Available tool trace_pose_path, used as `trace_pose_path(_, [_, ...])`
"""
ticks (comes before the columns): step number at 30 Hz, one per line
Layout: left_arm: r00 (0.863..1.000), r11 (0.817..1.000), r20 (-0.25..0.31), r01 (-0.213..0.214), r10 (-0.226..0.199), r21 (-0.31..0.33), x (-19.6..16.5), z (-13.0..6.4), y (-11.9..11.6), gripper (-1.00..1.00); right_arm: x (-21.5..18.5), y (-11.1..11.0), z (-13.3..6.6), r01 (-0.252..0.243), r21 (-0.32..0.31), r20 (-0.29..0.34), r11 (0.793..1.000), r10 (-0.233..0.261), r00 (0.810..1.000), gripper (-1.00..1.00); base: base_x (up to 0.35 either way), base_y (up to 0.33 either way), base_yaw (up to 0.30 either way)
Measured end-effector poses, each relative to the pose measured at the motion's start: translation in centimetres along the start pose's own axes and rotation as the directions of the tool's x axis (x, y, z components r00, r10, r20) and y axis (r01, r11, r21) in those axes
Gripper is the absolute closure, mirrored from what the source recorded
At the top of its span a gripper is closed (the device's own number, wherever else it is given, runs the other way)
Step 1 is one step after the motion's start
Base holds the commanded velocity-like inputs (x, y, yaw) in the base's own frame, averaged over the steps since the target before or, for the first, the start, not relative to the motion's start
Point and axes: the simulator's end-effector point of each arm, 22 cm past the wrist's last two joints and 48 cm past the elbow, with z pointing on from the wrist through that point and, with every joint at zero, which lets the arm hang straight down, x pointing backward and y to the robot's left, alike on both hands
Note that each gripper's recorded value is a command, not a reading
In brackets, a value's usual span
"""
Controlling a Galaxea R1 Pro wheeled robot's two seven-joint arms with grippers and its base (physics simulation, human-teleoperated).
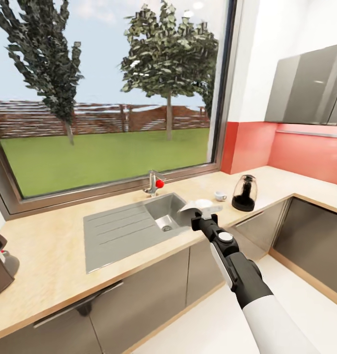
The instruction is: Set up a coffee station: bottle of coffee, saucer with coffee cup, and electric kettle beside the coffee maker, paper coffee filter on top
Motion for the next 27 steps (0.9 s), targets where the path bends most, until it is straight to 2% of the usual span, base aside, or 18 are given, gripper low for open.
trace_pose_path(4, [1.000,0.999,-0.024,-0.015,0.015,-0.029,1.3,-0.1,2.5,-1.00,0.0,0.0,0.0,0.000,0.000,0.000,1.000,0.000,1.000,1.00,0.000,-0.002,0.276])
trace_pose_path(8, [0.997,0.998,-0.073,-0.023,0.019,-0.057,3.8,-0.5,5.2,-1.00,0.0,0.0,0.0,0.001,0.000,0.000,1.000,-0.001,1.000,1.00,0.000,0.000,0.276])
trace_pose_path(11, [0.994,0.997,-0.109,0.020,-0.028,-0.075,5.8,-0.9,6.0,-1.00,0.0,0.0,0.0,0.001,-0.001,-0.001,1.000,-0.001,1.000,1.00,0.000,0.000,0.277])
trace_pose_path(13, [0.994,0.994,-0.091,0.059,-0.067,-0.087,5.9,-1.1,6.3,-1.00,0.0,0.0,0.0,0.001,-0.001,-0.001,1.000,-0.001,1.000,1.00,0.000,0.000,0.277])
trace_pose_path(16, [0.995,0.991,-0.037,0.087,-0.091,-0.097,5.0,-1.1,6.6,-1.00,0.0,0.0,0.0,0.001,-0.001,0.000,1.000,-0.001,1.000,1.00,0.000,0.000,0.276])
trace_pose_path(20, [0.995,0.990,-0.005,0.099,-0.100,-0.099,4.4,-1.1,6.7,-1.00,0.0,0.0,0.0,0.001,-0.001,0.000,1.000,-0.001,1.000,1.00,0.000,0.000,0.276])
trace_pose_path(27, [0.995,0.990,0.005,0.104,-0.104,-0.097,4.1,-1.1,6.5,-1.00,0.0,0.1,0.0,0.002,-0.002,-0.001,1.000,-0.002,1.000,1.00,0.000,0.000,0.277])
